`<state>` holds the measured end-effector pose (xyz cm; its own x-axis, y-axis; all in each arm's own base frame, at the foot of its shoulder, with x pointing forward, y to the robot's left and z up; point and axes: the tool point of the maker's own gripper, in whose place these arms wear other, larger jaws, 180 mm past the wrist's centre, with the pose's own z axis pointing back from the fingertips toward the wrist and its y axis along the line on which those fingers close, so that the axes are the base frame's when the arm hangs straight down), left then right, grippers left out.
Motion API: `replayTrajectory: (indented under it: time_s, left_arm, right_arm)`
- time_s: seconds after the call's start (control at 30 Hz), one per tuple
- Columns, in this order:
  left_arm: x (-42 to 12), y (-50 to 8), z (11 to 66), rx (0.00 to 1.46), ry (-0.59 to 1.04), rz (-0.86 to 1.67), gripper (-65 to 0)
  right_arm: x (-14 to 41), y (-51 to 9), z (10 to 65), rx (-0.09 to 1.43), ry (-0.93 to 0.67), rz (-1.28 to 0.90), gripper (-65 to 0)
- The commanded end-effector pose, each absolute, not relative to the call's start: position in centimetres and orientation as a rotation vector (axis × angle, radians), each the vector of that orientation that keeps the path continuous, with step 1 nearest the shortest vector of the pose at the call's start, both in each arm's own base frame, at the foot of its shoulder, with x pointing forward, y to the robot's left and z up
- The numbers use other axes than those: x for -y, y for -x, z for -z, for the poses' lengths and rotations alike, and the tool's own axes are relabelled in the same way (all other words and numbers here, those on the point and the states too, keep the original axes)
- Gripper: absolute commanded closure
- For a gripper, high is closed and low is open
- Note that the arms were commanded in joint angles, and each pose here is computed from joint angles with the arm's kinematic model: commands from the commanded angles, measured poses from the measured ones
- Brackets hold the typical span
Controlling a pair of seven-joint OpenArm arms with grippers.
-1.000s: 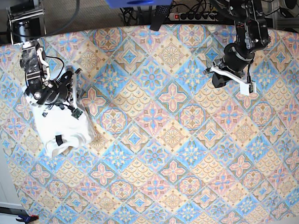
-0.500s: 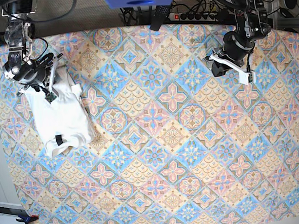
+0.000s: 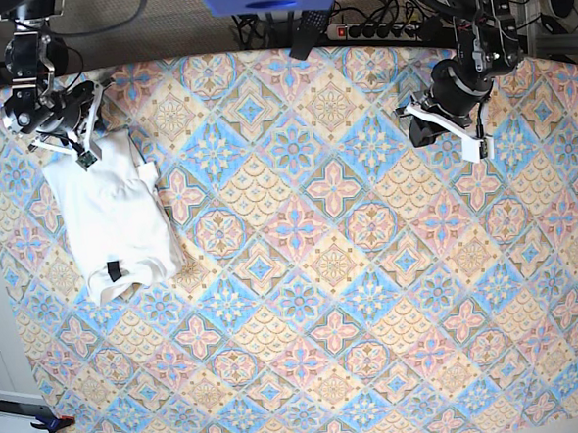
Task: Fold the T-shirt properly
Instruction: 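Press the bundle flat with the right gripper and release it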
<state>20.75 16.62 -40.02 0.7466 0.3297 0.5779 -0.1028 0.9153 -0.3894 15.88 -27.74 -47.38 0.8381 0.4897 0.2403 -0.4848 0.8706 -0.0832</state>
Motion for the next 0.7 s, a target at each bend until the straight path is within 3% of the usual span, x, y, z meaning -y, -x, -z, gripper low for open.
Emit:
replayTrajectory:
  time_s: [0.0,0.37,0.67]
  left_arm:
    - [-16.7,-21.3,39.1,0.729,0.35,-0.234,-1.0]
    - [-16.8,-21.4,39.0,0.733,0.349,-0.235,-1.0]
    - [-16.8,-21.3,39.1,0.73,0.347,-0.234,-1.0]
  right_arm:
    - [28.3,-16.7,46.8,0.283,0.034,-0.515,-1.9]
    - [25.0,-21.8,45.8,0.368,0.01,-0.605,-1.9]
    - [22.6,-21.9,46.4,0.376,-0.035,-0.605,-1.9]
